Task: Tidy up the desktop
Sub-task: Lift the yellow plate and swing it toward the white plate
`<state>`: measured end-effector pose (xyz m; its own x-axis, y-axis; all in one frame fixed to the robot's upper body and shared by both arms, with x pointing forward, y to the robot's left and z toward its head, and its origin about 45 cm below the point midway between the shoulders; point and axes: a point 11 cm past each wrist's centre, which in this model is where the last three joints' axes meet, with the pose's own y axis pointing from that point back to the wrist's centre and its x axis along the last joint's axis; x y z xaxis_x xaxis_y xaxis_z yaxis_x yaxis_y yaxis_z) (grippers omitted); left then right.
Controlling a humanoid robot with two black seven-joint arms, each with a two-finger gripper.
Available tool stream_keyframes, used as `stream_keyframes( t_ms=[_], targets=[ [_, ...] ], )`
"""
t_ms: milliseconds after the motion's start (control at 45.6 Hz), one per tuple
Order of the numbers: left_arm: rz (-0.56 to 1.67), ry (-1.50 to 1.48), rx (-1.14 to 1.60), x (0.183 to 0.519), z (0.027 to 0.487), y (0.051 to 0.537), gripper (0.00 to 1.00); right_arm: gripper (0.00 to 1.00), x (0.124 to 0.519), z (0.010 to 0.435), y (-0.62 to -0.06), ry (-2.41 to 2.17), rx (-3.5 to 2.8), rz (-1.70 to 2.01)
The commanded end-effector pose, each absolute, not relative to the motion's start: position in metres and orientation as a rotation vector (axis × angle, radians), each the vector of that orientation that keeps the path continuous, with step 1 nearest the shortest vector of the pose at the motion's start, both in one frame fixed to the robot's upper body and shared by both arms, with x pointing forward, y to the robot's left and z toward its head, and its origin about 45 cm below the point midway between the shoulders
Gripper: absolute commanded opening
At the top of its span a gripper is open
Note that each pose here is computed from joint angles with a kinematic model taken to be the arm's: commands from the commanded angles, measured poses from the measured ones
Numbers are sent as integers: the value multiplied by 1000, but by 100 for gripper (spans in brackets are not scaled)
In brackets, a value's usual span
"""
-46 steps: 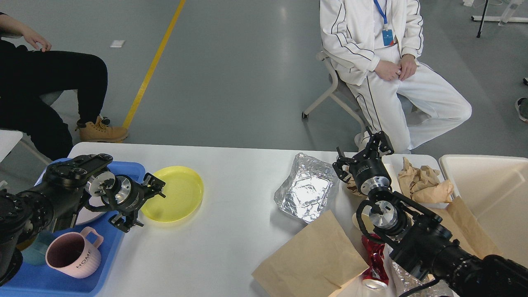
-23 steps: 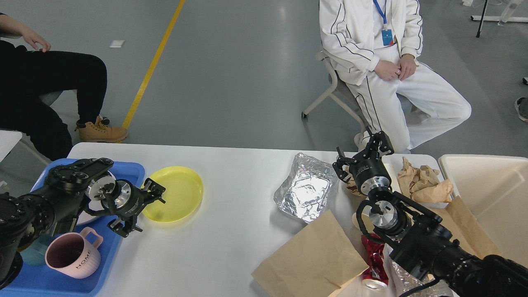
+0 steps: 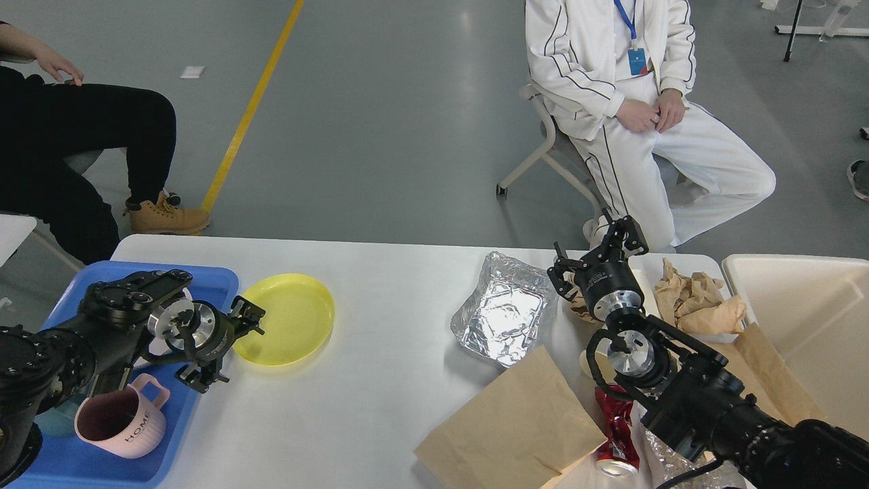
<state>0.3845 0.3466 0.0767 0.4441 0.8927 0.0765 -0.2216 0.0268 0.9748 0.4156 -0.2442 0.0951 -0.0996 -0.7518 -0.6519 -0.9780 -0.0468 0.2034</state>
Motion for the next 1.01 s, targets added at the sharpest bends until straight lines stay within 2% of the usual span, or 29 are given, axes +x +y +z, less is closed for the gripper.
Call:
stream_keyframes(
  t_ms=[0,88,307,526,636,746,987],
  targets=[
    [978,675,1222,387,75,340,91,100,416,95,-244,1891,-1835,914],
    [988,655,1186,390,75,339,85,100,416,95,-244,1891,-1834,912],
    [983,661,1166,389,74,338,48,100,416,95,-244,1891,-1835,914],
    [982,675,1154,387,71,336,16,100,416,95,-244,1893,-1834,914],
    [981,677,1153,386,71,336,5,100,416,95,-244,1893,-1834,914],
    [980,677,1153,386,71,337,0,100,416,95,-244,1890,-1835,913],
    [963,664,1128,391,77,336,0,100,416,95,-244,1889,-1836,914]
  ],
)
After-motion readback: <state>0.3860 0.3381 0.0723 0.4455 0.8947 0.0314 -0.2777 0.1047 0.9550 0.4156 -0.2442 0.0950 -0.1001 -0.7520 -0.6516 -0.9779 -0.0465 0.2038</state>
